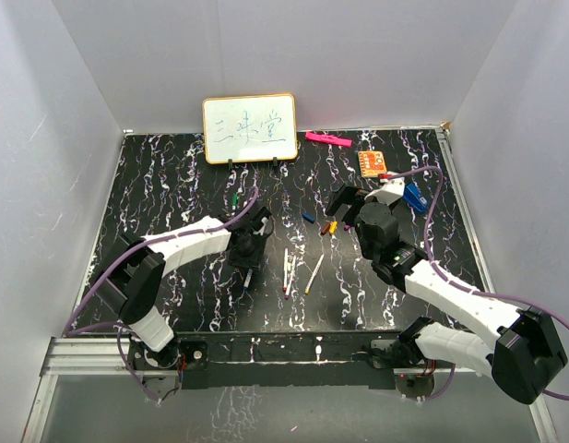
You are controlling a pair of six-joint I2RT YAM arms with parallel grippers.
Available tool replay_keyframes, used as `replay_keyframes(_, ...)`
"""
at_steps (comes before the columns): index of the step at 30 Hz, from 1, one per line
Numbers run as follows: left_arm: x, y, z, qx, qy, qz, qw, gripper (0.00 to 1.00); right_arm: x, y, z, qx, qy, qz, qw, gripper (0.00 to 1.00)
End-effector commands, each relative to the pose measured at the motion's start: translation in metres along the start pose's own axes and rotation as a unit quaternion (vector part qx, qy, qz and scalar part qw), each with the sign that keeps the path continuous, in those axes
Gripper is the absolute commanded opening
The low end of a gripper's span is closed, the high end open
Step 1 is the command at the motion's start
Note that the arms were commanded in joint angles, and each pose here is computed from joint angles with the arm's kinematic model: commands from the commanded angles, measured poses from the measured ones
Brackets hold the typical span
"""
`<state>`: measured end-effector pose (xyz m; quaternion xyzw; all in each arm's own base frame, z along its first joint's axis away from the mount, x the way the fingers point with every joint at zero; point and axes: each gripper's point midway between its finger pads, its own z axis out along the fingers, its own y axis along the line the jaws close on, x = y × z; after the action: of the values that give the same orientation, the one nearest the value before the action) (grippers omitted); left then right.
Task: Insert the pens into the pen caps
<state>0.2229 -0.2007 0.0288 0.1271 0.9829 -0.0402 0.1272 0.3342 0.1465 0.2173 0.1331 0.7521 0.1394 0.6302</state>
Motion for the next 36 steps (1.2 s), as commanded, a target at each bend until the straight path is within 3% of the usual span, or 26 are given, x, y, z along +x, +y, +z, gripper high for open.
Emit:
replay_keyframes(1,0.004,0.004,0.008,-0.013,0.006,-0.001,1.0,0.39,-0.009,0.004,0.0,-0.009,-0.021,0.022,1.0,0.98)
replay_keyframes(16,0.015,0.019,0.036,-0.059,0.03,0.005,0.998,0.37,-0.002,0.004,0.005,-0.008,-0.012,0.016,1.0,0.98)
replay_keyframes(20,0.02,0.024,0.044,-0.071,0.035,0.005,0.997,0.31,-0.003,0.003,0.006,-0.006,-0.013,0.017,1.0,0.98)
replay_keyframes(24,0.022,0.026,0.055,-0.079,0.041,0.007,0.996,0.14,-0.001,0.003,0.007,-0.006,-0.01,0.013,1.0,0.98)
replay_keyframes(26,0.024,0.027,0.063,-0.084,0.048,0.012,0.995,0.01,0.0,0.004,0.008,-0.008,-0.008,0.01,1.0,0.98)
replay_keyframes(36,0.026,0.024,0.071,-0.072,0.053,0.025,0.996,0.0,-0.004,0.007,0.017,-0.006,0.002,-0.017,1.0,0.97)
